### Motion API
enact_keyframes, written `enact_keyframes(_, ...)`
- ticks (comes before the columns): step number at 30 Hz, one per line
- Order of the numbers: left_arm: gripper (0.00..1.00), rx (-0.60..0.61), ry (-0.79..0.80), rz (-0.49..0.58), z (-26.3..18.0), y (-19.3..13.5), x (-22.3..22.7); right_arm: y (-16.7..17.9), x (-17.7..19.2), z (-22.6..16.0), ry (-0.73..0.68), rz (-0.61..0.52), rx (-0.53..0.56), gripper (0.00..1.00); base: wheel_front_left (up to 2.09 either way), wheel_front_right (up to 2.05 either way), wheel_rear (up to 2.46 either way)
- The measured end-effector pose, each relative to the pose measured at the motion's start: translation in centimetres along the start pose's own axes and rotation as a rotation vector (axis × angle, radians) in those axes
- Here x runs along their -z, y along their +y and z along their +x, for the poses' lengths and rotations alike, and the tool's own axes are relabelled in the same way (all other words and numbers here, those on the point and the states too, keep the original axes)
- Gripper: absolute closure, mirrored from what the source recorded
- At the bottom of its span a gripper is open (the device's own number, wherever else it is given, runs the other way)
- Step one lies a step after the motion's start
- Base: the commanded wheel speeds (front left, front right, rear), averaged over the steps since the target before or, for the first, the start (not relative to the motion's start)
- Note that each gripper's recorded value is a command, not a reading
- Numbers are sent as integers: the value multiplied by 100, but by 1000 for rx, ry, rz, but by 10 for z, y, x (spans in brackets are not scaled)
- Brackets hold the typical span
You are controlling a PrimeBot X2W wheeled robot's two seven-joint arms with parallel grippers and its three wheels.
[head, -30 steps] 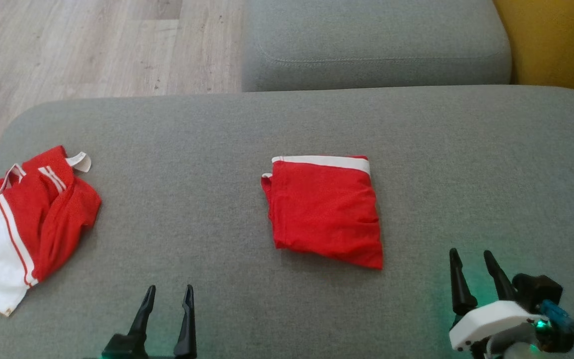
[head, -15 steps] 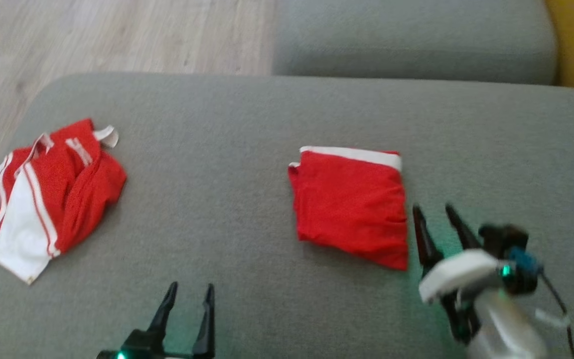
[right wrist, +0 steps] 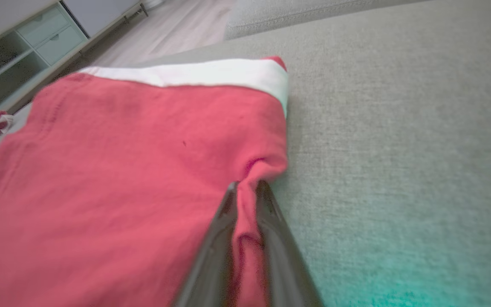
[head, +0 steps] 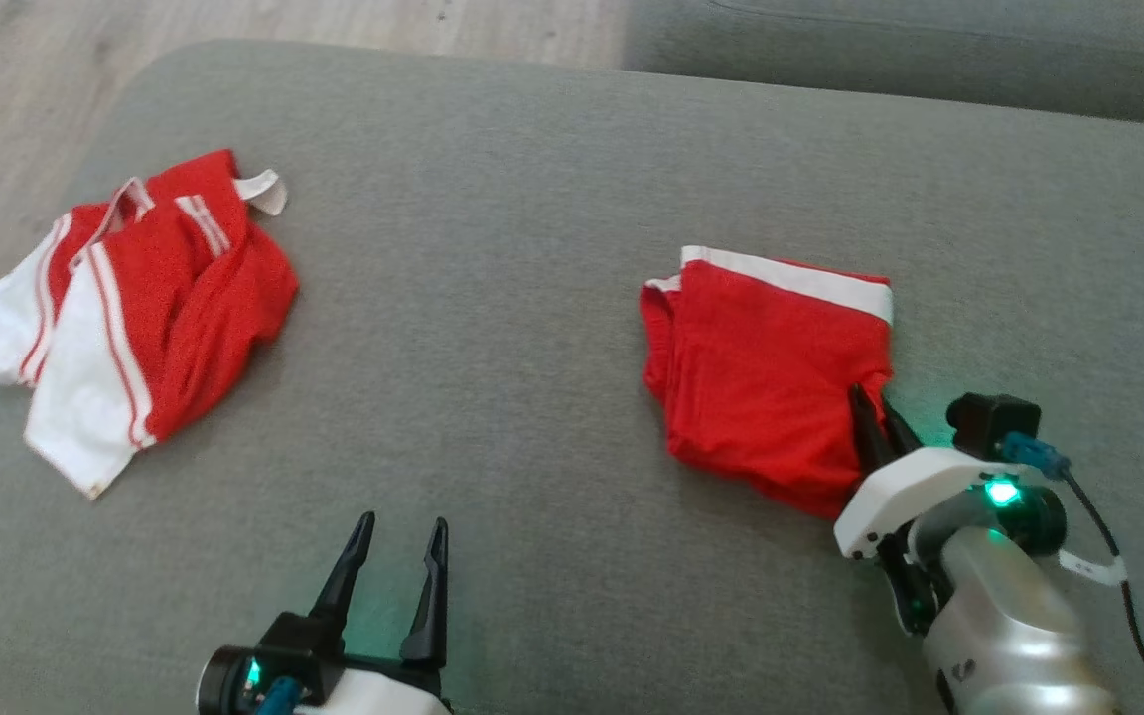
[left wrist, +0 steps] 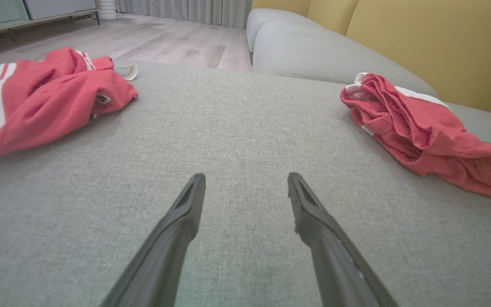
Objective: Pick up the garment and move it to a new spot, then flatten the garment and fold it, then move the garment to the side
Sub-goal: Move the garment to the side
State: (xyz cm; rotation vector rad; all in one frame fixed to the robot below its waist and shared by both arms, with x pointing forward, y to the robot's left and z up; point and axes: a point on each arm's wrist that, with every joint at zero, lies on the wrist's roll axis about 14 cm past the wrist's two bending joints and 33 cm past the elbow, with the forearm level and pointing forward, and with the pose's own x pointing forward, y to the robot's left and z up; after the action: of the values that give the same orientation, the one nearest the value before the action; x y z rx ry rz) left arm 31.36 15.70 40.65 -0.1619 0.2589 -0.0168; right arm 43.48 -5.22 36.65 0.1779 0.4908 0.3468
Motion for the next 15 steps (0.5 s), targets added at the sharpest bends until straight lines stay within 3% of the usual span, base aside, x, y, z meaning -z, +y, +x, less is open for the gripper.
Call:
enact_keyframes(8,0,146,-10,17,24,-41,-7,-33,-6,-29,-64,45,89,100,0,0,0)
enact_keyframes(11,0,281,-29,36,43,-81,-16,-56,3,-59,-77,70,155,100,0,0,0)
enact_keyframes(12,0,281,-29,36,43,-81,-16,-56,3,-59,-77,70,155,100,0,0,0)
enact_keyframes(14,0,409,-40,50,55,-122,-22,-73,9,-85,-102,111,214,100,0,0,0)
enact_keyframes(15,0,409,-40,50,55,-122,-22,-73,9,-85,-102,111,214,100,0,0,0)
